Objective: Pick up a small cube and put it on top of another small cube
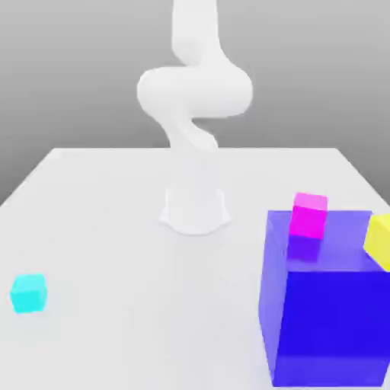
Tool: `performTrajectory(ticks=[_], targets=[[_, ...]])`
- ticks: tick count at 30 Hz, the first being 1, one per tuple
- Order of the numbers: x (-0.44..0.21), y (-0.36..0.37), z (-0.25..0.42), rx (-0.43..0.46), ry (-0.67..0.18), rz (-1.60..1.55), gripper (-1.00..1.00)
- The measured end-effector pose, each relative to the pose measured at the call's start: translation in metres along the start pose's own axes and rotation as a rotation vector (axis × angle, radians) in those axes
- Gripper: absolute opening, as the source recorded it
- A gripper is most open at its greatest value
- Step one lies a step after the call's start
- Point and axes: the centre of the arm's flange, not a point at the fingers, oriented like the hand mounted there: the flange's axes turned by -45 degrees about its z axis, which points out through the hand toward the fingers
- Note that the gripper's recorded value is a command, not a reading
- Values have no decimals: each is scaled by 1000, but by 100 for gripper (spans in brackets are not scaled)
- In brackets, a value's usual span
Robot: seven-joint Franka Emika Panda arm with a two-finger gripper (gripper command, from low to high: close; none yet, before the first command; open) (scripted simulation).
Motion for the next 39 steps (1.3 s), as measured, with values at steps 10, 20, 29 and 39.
performTrajectory(ticks=[10,20,29,39], targets=[[-69,147,188,-167,-266,500,0],[-242,294,289,-413,-480,1033,0],[-365,329,352,-526,-568,1219,0],[-358,329,345,-527,-567,1219,-100]])
